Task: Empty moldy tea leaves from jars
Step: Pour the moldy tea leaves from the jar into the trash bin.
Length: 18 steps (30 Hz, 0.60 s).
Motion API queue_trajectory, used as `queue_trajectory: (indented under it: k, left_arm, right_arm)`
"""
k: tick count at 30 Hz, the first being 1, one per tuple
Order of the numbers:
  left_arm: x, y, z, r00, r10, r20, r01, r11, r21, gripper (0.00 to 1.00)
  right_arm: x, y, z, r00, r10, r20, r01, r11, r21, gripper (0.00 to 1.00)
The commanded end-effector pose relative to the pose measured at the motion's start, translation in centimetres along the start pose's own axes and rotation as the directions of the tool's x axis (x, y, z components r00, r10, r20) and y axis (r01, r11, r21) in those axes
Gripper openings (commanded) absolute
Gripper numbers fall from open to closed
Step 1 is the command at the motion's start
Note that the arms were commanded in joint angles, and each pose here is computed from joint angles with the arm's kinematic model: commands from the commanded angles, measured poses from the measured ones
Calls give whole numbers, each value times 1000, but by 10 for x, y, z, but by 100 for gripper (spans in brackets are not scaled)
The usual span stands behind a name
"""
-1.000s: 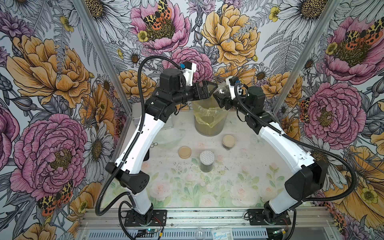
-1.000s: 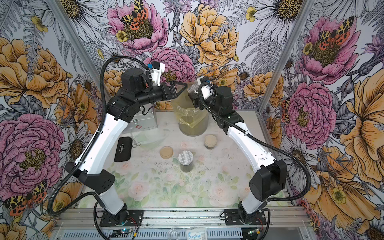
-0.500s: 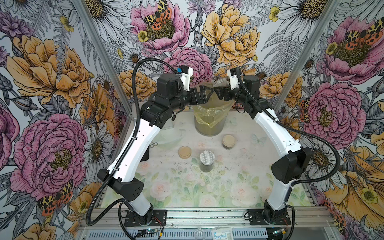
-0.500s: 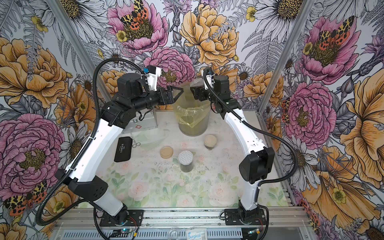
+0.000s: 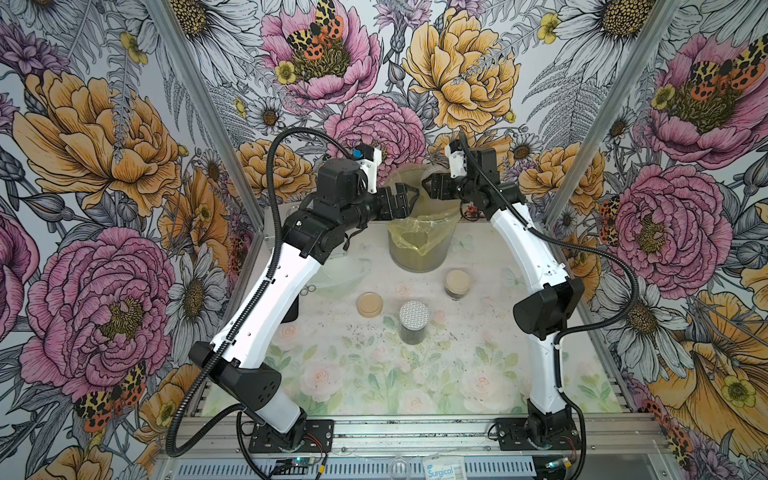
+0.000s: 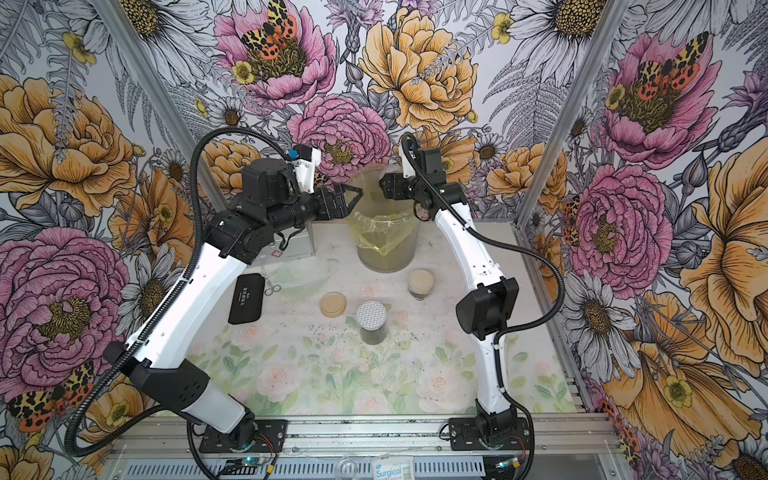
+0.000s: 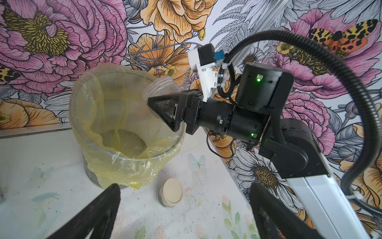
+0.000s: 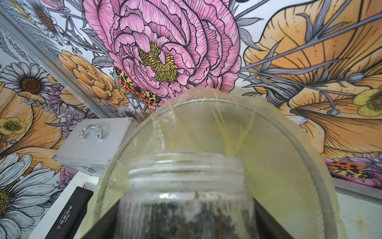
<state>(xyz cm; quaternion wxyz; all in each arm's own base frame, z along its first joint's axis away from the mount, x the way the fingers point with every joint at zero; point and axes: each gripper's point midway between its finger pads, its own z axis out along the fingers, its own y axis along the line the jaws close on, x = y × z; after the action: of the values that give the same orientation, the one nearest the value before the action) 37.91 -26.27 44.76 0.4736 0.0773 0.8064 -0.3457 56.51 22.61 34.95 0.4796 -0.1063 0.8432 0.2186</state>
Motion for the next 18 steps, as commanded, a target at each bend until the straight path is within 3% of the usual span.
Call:
queue_trajectory:
  k: [1,9,18]
  left_arm:
    - [-6,-3,-14,999,17,36,-17,1000,-9,99]
    - [3,3,-10,1000,-2,15,2,1000,-21,99]
    - [7,6,-8,1000,-15,11,15,999,-30,99]
  right_arm:
    - [4,-9,0,998,59,-29,-58,997,44,0]
    - [34,-19,24,981,162,-104,-154,985,73,0]
    - [55,-36,27,968,194,-161,-167,972,167,0]
